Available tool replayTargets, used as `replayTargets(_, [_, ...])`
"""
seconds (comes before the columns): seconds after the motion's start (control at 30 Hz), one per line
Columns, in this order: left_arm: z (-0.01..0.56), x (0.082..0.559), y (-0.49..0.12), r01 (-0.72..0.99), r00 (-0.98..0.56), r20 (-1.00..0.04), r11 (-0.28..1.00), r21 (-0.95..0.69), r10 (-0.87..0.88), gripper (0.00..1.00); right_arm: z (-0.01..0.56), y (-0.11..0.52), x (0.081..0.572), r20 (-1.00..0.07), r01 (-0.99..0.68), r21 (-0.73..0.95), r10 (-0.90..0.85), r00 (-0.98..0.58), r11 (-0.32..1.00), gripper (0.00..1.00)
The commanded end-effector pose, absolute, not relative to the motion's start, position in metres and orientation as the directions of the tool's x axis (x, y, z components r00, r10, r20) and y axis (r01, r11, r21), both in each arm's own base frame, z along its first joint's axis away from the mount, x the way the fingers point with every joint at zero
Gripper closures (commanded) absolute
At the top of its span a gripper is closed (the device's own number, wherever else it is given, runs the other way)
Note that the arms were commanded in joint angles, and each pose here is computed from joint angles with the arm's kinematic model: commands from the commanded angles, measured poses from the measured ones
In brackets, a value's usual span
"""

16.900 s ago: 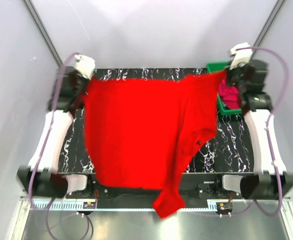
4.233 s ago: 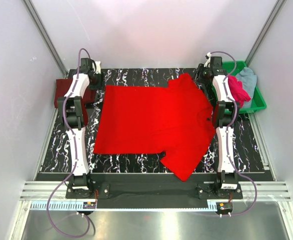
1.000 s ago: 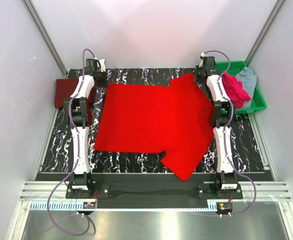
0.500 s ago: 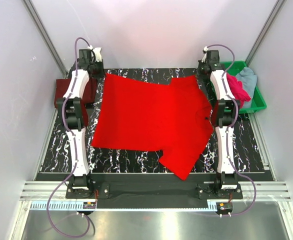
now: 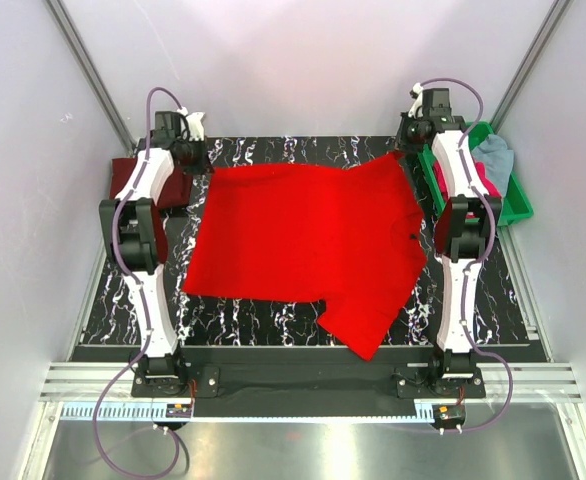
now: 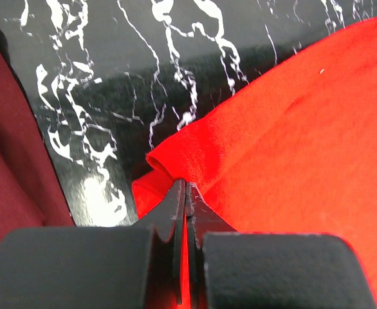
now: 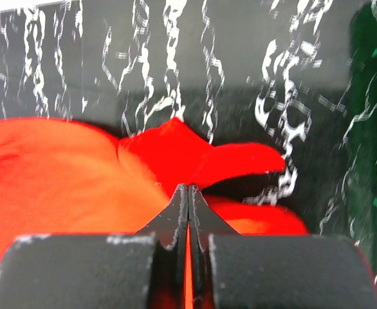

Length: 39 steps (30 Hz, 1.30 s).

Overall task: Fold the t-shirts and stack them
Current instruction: Fold the tshirt

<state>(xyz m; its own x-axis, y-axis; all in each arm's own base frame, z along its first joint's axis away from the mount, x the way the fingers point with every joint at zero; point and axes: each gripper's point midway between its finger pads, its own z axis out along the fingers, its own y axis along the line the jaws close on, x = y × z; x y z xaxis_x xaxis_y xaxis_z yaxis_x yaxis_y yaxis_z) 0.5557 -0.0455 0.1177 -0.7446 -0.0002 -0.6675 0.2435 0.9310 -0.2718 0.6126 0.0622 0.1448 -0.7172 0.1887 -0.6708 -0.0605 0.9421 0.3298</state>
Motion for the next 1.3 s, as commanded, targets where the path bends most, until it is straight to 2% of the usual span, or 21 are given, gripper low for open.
replayTargets(0.0, [0.172,0.548,-0.046,0.32,-0.654,-0.755,0.919,-0.231,0.038,1.0,0.194,0.066,0.594,-0.7,-0.098,0.352,0.192,-0.688,0.931,1.0])
replayTargets(0.37, [0.181,0.531,-0.032,0.305,-0.646,-0.759,0.939,-0.159,0.082,1.0,0.197,0.072,0.566,-0.66,-0.105,0.376,0.187,-0.727,0.92,1.0])
replayTargets(0.67, [0.167,0.507,-0.02,0.312,-0.685,-0.717,0.941,-0.132,0.127,1.0,0.208,0.075,0.537,-0.639,-0.113,0.394,0.183,-0.747,0.912,1.0])
replayTargets(1.27, [0.158,0.493,-0.005,0.298,-0.725,-0.673,0.948,-0.11,0.15,1.0,0.201,0.071,0.476,-0.58,-0.087,0.383,0.166,-0.797,0.92,1.0])
